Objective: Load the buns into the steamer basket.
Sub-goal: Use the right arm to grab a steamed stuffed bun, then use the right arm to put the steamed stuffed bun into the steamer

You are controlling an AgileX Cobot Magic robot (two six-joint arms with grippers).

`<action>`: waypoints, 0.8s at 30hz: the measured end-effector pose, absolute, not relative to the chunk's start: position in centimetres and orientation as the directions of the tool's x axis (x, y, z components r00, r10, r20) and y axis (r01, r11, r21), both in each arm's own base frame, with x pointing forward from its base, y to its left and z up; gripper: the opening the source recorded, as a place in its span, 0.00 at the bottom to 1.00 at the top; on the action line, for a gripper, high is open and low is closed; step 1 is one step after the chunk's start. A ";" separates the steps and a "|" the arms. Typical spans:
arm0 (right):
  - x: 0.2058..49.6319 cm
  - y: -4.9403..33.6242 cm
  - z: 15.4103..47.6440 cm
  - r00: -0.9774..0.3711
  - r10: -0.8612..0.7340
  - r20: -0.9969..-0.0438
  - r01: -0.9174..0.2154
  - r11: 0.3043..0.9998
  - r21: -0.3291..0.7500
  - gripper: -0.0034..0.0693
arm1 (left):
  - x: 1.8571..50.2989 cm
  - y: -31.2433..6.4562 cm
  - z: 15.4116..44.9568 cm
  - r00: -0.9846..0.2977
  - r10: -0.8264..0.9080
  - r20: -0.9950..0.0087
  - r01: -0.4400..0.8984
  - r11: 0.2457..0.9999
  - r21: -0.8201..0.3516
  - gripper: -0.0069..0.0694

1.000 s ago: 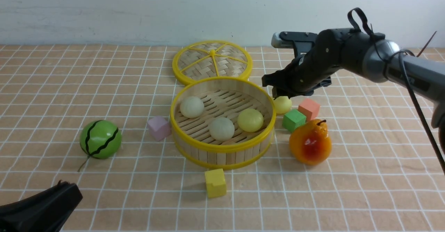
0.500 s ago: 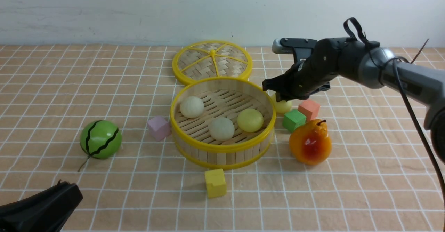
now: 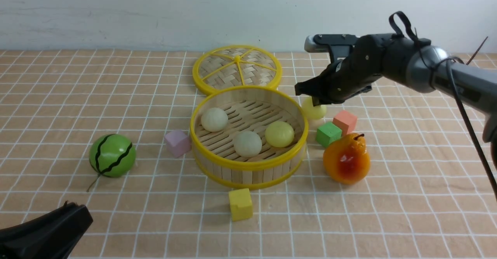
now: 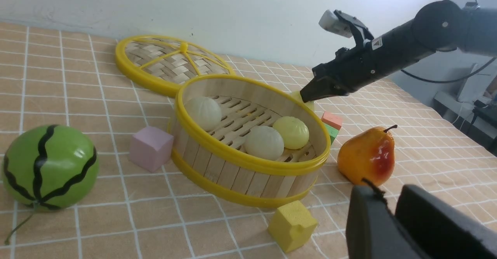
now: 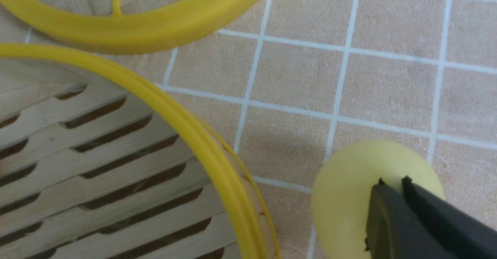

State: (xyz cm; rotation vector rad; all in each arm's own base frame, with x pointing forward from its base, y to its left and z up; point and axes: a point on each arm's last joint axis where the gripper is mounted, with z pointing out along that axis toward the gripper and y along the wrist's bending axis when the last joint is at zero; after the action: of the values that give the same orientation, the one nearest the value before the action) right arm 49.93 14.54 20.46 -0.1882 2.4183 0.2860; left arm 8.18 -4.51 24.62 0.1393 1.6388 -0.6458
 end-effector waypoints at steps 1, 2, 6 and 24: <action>49.9 14.5 20.7 -0.753 -0.063 -0.655 -0.214 0.965 0.153 0.05 | 8.2 -4.5 24.6 -0.187 -0.271 -0.944 0.446 0.833 -0.328 0.22; 49.7 14.5 21.2 -0.749 -0.073 -0.659 -0.223 0.964 0.146 0.05 | 8.2 -4.5 24.6 -0.187 -0.271 -0.944 0.446 0.833 -0.328 0.22; 48.8 14.9 24.3 -0.714 -0.108 -0.692 -0.267 0.955 0.126 0.05 | 8.2 -4.5 24.6 -0.187 -0.271 -0.944 0.446 0.833 -0.328 0.22; 47.3 23.7 20.4 -0.648 -0.210 -0.733 -0.465 0.871 0.162 0.19 | 8.2 -4.5 24.6 -0.187 -0.271 -0.944 0.446 0.833 -0.328 0.24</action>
State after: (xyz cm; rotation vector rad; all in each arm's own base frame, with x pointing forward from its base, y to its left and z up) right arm 47.31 23.68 20.37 -0.4841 2.2822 0.4356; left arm 8.18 -4.51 24.62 0.1393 1.6388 -0.6458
